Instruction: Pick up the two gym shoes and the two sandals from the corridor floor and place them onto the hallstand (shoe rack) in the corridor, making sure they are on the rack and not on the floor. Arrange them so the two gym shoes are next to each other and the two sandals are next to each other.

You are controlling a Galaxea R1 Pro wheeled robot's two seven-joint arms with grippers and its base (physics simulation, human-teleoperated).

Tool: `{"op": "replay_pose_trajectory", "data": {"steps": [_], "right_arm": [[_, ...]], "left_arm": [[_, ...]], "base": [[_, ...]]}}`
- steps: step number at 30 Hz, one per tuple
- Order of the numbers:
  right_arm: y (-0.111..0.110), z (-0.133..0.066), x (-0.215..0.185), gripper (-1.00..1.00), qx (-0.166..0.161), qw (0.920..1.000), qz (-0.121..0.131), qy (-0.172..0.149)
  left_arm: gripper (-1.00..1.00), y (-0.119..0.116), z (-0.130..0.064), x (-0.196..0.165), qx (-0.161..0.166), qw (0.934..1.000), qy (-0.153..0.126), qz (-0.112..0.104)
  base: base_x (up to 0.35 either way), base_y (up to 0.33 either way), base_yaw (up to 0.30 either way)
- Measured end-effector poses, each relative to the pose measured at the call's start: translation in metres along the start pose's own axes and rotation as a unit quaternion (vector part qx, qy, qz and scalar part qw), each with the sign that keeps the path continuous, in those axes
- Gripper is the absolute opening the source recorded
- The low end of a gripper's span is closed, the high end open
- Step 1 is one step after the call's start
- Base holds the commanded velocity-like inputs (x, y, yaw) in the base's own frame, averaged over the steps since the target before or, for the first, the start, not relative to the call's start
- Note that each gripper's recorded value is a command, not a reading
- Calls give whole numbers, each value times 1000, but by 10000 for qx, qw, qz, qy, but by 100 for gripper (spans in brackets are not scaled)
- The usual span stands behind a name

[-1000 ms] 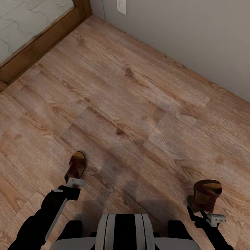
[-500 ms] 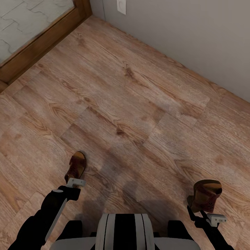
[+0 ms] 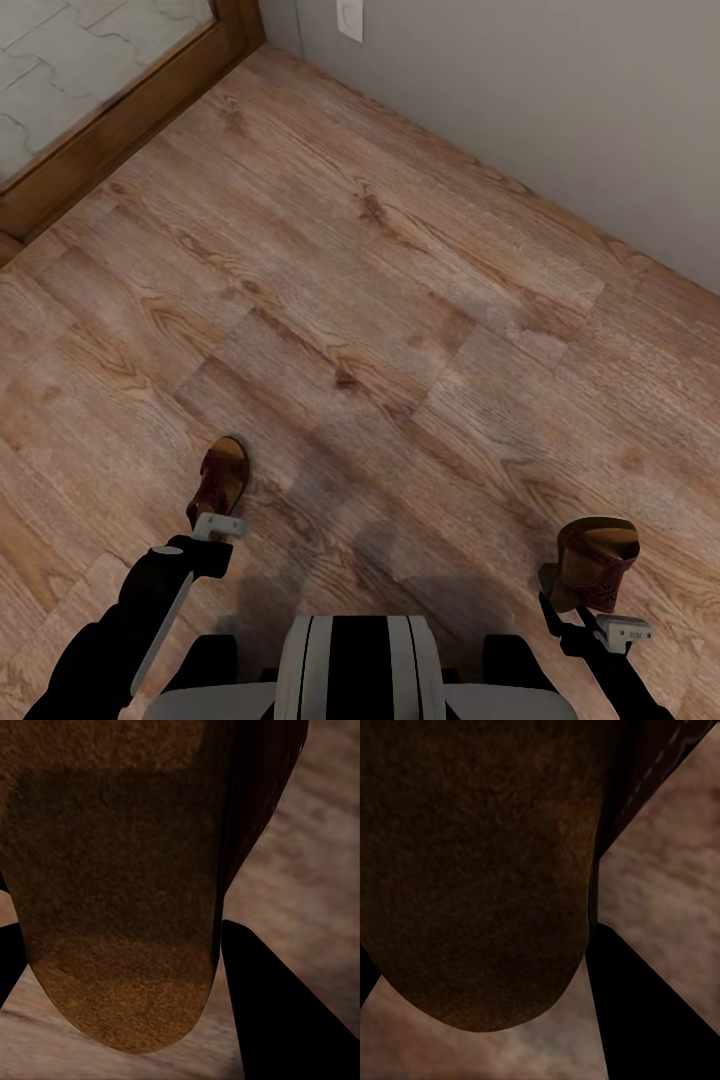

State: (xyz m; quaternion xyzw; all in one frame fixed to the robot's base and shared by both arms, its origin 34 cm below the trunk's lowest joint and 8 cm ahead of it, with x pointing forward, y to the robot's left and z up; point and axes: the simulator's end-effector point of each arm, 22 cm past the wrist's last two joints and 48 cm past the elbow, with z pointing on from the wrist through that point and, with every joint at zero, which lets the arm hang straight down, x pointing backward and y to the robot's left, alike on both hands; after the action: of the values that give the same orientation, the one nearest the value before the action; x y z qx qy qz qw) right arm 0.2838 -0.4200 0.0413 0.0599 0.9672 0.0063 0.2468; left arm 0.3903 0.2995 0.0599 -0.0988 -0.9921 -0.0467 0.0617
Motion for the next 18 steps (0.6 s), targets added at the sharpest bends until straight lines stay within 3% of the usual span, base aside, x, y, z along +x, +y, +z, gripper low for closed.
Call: {"op": "replay_pose_trajectory", "data": {"steps": [18], "right_arm": [[6, 0, -38, -100, -76, 9993, -10, -369]], "left_arm": [[-100, 7, -31, -29, -61, 9992, -393, -35]], "base": [[0, 0, 0]]}}
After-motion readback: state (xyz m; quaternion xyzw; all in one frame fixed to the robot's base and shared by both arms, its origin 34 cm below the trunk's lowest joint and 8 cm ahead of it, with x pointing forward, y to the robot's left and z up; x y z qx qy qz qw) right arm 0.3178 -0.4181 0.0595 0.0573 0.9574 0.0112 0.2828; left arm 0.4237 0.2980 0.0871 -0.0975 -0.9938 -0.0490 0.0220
